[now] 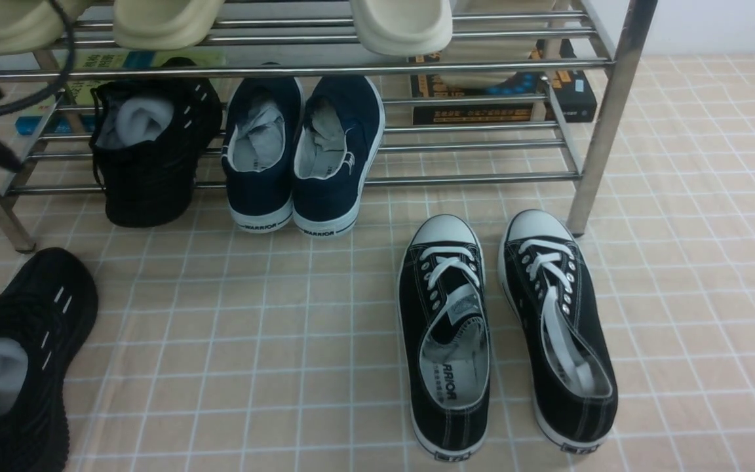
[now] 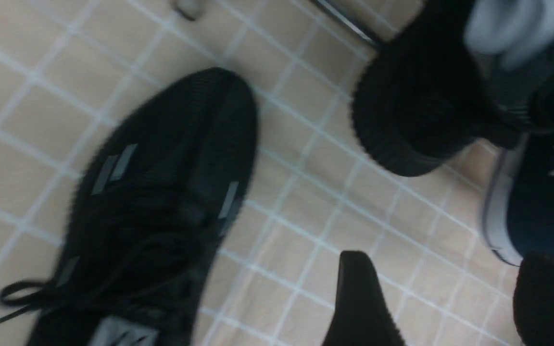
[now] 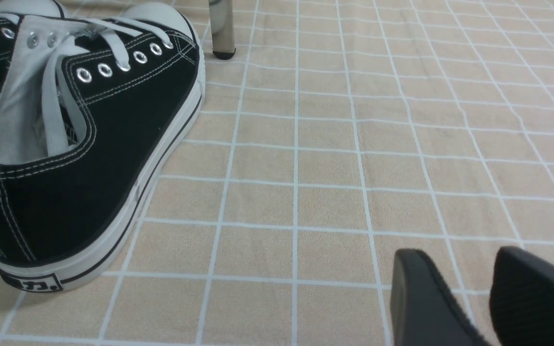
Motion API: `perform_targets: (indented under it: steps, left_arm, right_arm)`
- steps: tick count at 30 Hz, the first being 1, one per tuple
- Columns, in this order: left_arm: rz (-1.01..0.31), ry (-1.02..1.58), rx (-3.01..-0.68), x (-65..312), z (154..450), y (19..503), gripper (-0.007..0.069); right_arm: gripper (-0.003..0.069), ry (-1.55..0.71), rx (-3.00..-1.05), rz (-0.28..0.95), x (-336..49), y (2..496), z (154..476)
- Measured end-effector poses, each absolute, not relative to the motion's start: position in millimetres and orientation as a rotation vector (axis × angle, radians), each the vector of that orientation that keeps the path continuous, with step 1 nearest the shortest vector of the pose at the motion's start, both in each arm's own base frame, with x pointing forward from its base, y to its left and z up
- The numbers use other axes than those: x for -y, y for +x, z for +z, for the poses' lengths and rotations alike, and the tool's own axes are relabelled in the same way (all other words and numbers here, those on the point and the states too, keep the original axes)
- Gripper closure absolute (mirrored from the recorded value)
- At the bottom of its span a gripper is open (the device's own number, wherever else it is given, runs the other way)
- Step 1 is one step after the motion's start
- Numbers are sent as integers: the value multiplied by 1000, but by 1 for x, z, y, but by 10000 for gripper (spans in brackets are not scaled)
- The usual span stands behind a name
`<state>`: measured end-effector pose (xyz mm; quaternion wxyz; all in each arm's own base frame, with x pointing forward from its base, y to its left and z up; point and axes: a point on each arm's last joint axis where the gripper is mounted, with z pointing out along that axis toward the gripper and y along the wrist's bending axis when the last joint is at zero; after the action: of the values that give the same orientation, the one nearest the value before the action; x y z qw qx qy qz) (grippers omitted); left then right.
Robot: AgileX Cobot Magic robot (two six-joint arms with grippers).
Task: Take the shoes off the shelf from the light coffee tablecloth by hand.
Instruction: 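Grasp the leftmost shoe on the bottom shelf of the shoe rack with the left gripper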
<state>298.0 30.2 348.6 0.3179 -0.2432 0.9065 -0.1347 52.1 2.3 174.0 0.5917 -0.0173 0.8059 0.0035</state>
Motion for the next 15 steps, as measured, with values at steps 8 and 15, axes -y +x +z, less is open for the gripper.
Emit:
perform_targets:
  steps: [8,15]
  left_arm:
    - [-468,-817,-2368,-11,310,367,179]
    - [-477,-917,-2305,-16,280,393,179]
  right_arm:
    - [420,-40,-1875,8,-2,52,174]
    - [420,-40,-1875,8,-2,52,174]
